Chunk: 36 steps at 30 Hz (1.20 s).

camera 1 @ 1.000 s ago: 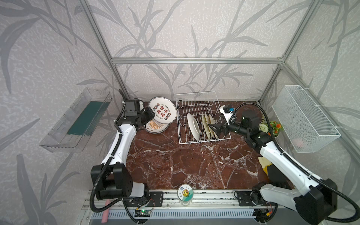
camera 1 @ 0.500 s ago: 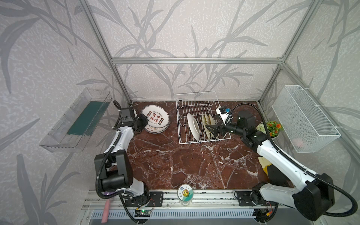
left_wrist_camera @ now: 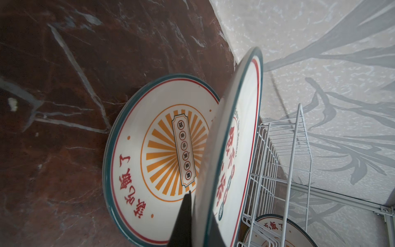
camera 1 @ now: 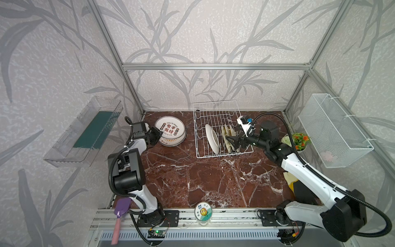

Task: Unload the plates from the dish rack
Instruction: Place the plate among the plates.

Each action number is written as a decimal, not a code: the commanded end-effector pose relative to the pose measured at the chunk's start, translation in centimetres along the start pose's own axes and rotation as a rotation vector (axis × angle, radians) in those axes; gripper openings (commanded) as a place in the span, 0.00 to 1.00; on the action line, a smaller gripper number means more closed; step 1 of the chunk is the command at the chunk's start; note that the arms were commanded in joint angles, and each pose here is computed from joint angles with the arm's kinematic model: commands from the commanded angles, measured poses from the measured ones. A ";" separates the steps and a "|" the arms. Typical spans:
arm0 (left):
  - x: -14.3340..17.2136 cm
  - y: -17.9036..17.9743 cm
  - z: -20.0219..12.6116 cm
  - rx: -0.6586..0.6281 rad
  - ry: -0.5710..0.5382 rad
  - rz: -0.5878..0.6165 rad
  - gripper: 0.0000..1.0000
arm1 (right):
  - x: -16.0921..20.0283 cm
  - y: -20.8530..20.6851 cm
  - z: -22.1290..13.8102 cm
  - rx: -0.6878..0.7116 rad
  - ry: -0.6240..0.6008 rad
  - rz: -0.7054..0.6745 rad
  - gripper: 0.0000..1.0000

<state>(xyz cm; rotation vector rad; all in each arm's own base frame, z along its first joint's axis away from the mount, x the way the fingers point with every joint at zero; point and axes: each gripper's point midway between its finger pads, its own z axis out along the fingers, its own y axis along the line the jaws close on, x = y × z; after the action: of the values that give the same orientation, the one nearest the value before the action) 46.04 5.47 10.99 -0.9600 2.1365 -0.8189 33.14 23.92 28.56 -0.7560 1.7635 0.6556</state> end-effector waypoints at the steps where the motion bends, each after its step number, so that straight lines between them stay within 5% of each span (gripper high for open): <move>1: -1.6 -2.2 -0.1 0.087 -0.035 0.016 0.00 | -1.7 0.1 -0.5 0.015 -0.039 -0.028 0.99; 22: -0.2 1.4 3.2 0.033 0.051 -0.021 0.01 | -1.5 -0.1 -0.2 0.016 -0.031 -0.017 0.99; 36: 0.6 1.8 1.7 -0.021 0.083 -0.009 0.27 | -1.8 0.0 -0.3 0.016 -0.036 -0.024 0.99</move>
<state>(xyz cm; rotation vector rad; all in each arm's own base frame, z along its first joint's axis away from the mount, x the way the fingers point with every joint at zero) 46.18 5.19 6.56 -0.9983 2.2368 -0.8716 33.44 23.72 28.78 -0.7424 1.7630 0.6348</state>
